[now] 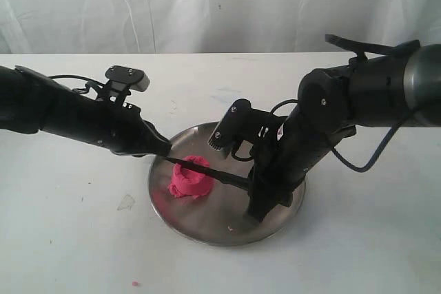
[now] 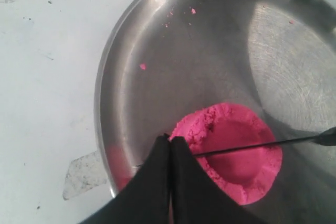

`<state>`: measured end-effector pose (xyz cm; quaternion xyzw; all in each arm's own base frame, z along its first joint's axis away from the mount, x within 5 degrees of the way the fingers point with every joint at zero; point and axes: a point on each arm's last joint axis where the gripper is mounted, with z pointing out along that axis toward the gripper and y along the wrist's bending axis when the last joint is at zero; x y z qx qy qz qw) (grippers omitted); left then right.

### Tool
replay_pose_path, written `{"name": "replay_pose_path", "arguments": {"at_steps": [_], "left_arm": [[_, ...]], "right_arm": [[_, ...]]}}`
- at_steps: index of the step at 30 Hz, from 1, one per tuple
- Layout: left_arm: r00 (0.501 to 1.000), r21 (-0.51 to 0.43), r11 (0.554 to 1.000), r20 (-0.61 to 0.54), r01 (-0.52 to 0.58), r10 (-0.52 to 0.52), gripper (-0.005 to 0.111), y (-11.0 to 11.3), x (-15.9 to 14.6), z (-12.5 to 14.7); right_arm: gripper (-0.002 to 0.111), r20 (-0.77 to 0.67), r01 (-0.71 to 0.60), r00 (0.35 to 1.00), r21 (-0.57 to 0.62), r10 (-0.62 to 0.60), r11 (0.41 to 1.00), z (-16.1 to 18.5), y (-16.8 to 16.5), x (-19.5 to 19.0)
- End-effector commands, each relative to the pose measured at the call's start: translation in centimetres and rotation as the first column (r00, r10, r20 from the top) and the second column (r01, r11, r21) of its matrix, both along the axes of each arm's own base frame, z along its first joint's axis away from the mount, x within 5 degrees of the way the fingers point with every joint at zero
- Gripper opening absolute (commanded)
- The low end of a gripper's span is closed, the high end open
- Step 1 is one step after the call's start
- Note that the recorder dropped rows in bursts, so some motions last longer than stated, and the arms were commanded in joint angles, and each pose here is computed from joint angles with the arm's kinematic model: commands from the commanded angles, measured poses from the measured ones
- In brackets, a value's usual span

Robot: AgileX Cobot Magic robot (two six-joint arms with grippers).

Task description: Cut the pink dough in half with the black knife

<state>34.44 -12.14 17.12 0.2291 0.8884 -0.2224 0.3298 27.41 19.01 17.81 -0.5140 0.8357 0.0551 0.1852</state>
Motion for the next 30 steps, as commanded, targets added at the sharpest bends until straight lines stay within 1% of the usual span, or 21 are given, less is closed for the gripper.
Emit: {"name": "replay_pose_path", "arguments": {"at_steps": [1,6,17,23,27,30], "left_arm": [[0.999,-0.044,0.999,-0.027,0.020,-0.021,0.000,-0.5,0.5,-0.2],[0.999,-0.036,0.999,-0.048,0.024,-0.026,0.000,-0.5,0.7,-1.1],[0.999,-0.018,1.000,-0.046,0.005,-0.006,0.000,-0.4,0.9,-1.5],[0.999,-0.029,1.000,-0.038,0.008,-0.009,0.000,-0.5,1.1,-1.2],[0.999,-0.065,0.997,-0.026,0.046,-0.048,0.000,-1.0,1.4,-0.4],[0.999,-0.059,0.998,-0.019,0.038,-0.039,0.000,-0.9,1.6,-0.3]], "right_arm": [[0.000,0.001,-0.007,1.000,-0.001,0.007,1.000,0.0,-0.1,0.0],[0.000,-0.006,-0.008,1.000,-0.004,0.008,1.000,-0.1,-0.1,-0.1],[0.000,-0.004,-0.009,1.000,-0.005,0.009,1.000,-0.1,-0.1,-0.1],[0.000,-0.004,-0.009,1.000,-0.005,0.009,1.000,-0.1,-0.1,-0.1],[0.000,-0.004,-0.009,1.000,-0.005,0.009,1.000,-0.1,-0.1,-0.1],[0.000,-0.005,-0.010,1.000,-0.006,0.010,1.000,-0.1,-0.1,-0.1]]}}
